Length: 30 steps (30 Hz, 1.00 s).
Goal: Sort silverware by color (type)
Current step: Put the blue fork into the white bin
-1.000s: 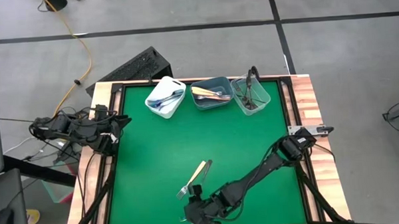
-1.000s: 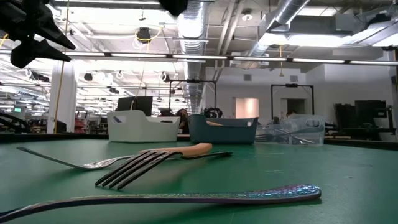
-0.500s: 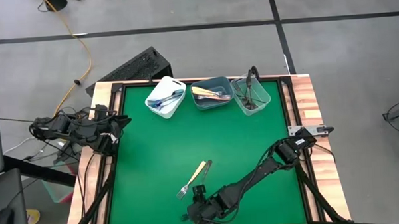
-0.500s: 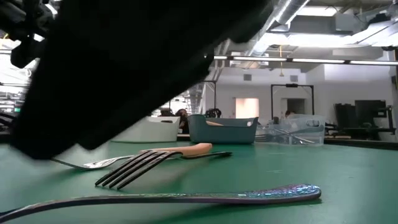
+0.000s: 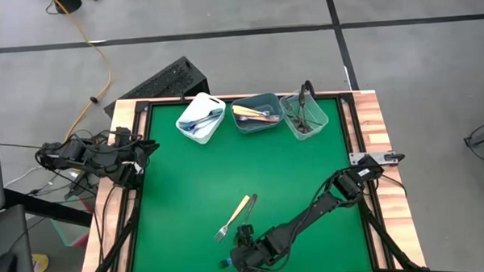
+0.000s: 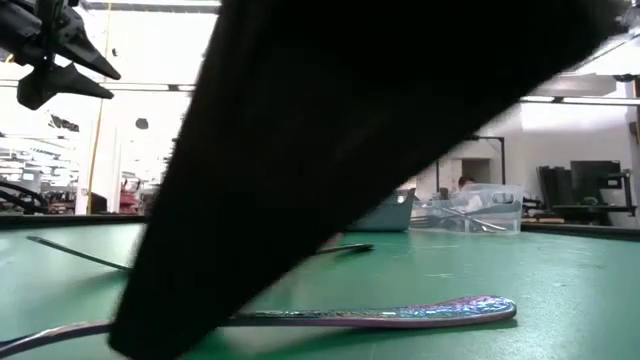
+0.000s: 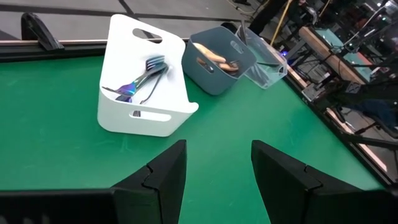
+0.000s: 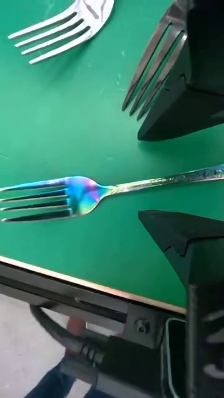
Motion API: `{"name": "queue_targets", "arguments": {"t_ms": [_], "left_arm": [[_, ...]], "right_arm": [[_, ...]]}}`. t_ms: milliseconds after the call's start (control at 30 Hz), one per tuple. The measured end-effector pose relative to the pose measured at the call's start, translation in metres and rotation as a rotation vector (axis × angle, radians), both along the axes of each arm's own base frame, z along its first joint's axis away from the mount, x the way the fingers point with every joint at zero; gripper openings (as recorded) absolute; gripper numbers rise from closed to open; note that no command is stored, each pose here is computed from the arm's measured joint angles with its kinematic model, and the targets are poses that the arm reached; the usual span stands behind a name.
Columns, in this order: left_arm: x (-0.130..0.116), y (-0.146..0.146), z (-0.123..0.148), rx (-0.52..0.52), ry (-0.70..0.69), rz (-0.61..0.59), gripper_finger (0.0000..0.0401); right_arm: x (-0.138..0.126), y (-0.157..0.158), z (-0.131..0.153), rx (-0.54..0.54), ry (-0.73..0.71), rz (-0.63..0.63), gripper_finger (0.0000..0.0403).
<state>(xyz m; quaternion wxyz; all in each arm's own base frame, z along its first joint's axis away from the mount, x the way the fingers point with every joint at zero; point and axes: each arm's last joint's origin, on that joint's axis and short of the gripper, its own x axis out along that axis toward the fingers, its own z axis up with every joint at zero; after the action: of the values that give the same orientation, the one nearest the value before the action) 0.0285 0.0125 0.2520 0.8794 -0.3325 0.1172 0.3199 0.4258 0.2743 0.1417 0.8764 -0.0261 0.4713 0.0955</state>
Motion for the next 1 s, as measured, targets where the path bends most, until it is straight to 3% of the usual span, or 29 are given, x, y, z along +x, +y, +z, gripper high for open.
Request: {"name": "queue_targets", "arguments": {"t_ms": [600,733,1000], "left_arm": [[-0.001,0.000,-0.001,0.009,0.015,0.007,0.0164],[-0.001,0.001,-0.002,0.012,0.027,0.007,0.0164],[-0.002,0.001,-0.002,0.012,0.033,0.005,0.0164]], "right_arm": [[0.001,0.001,-0.011,0.019,0.036,0.018,0.0174],[0.001,-0.005,-0.013,-0.001,0.071,-0.005,0.0142],[0.002,-0.010,-0.015,0.033,0.111,-0.022,0.0039]]}}
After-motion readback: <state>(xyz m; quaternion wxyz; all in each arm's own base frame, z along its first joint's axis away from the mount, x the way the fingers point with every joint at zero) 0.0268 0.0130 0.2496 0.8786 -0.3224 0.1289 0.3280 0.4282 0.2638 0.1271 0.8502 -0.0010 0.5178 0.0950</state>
